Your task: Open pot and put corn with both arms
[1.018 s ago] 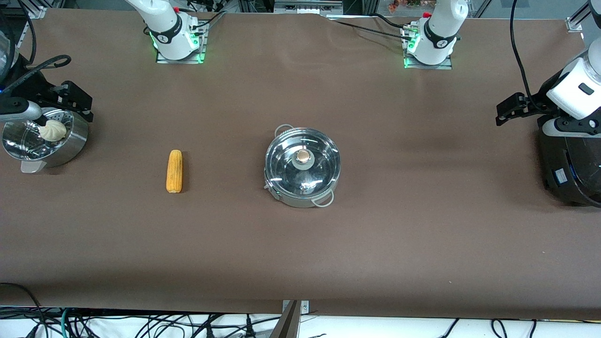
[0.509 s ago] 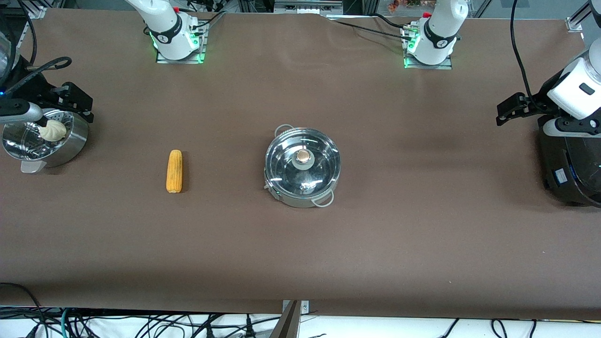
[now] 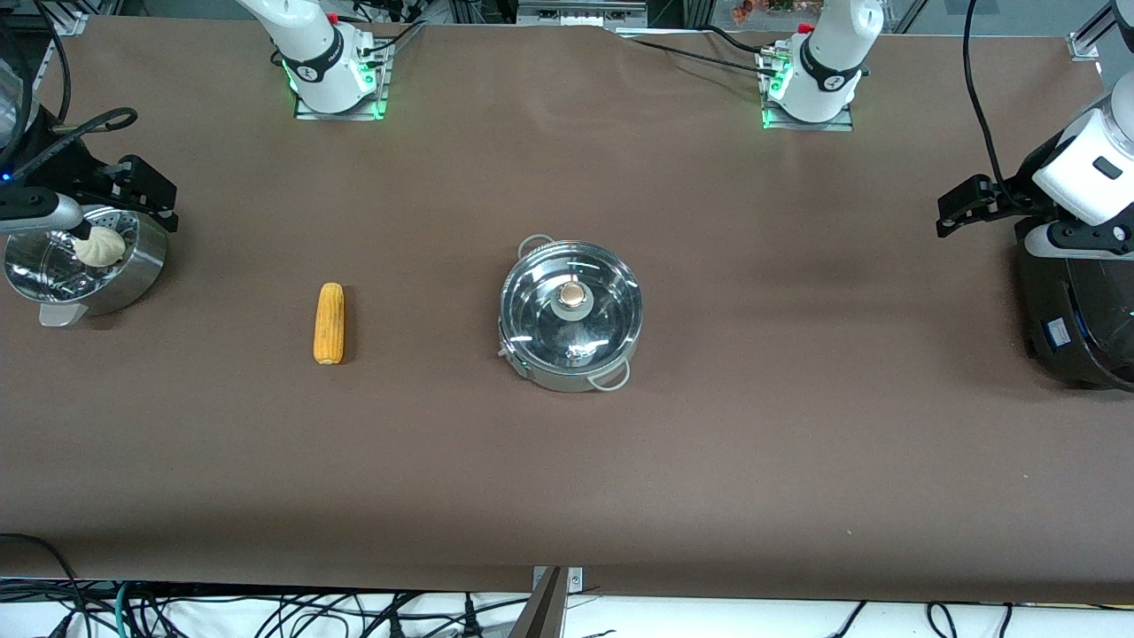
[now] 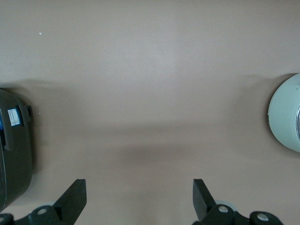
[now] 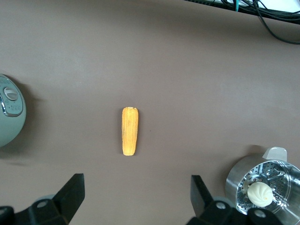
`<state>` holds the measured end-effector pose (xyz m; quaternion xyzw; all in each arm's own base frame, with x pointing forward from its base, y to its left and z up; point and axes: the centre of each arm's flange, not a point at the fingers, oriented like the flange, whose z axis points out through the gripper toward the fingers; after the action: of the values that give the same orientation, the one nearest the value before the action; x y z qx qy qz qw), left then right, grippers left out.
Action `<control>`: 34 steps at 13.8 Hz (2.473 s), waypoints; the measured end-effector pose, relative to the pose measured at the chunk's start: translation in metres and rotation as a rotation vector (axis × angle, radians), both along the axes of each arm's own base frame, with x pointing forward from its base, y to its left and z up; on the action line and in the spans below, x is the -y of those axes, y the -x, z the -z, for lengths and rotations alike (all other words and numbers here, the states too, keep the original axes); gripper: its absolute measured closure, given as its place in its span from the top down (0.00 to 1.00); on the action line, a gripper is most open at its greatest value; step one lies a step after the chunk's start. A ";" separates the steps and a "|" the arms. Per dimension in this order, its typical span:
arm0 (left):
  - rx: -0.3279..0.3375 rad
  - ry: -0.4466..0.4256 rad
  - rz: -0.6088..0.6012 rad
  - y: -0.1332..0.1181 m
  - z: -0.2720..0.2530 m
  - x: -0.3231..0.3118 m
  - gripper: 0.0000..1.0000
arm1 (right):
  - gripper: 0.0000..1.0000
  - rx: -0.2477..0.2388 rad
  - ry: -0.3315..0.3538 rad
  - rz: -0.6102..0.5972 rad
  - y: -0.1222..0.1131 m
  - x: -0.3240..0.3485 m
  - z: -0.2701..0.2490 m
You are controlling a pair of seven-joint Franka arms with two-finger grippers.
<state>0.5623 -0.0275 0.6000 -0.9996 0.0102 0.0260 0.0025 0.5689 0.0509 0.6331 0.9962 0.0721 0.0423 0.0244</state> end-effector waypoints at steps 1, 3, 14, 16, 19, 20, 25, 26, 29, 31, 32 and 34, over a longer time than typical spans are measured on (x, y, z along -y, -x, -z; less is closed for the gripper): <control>0.000 0.000 0.000 0.000 0.000 0.000 1.00 | 1.00 0.000 0.000 0.000 0.000 0.000 0.000; 0.000 0.000 0.000 0.000 0.000 0.000 1.00 | 1.00 -0.001 0.000 -0.002 0.000 -0.001 0.000; -0.001 0.000 0.000 0.000 0.000 0.000 1.00 | 1.00 -0.017 0.002 -0.006 0.000 -0.004 0.005; -0.001 0.000 0.000 0.000 0.000 0.000 1.00 | 1.00 -0.017 0.002 -0.005 0.000 -0.004 0.005; -0.001 0.000 0.000 0.000 0.000 0.000 1.00 | 1.00 -0.017 0.002 -0.006 0.000 -0.004 0.005; -0.001 0.000 0.000 0.000 0.000 0.000 1.00 | 1.00 -0.017 0.002 -0.006 0.000 -0.004 0.005; -0.001 0.000 0.000 0.000 0.000 0.000 1.00 | 1.00 -0.021 0.002 -0.002 0.000 -0.002 0.006; -0.001 0.000 0.000 0.000 0.000 0.000 1.00 | 1.00 -0.021 0.002 -0.001 0.000 -0.002 0.006; -0.002 0.000 0.000 0.000 0.000 0.000 1.00 | 1.00 -0.021 0.002 0.000 -0.001 -0.001 0.006; -0.017 0.000 0.002 0.000 0.004 0.001 1.00 | 1.00 -0.021 0.002 -0.002 0.000 -0.002 0.006; -0.037 0.004 0.005 0.000 0.008 0.003 1.00 | 1.00 -0.021 0.002 -0.003 0.000 -0.002 0.006; -0.099 0.016 0.025 0.002 0.021 0.017 1.00 | 1.00 -0.021 0.002 -0.002 0.000 -0.002 0.006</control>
<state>0.5602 -0.0441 0.5790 -0.9969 0.0231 0.0752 -0.0054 0.5693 0.0529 0.6270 0.9965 0.0734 0.0318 0.0247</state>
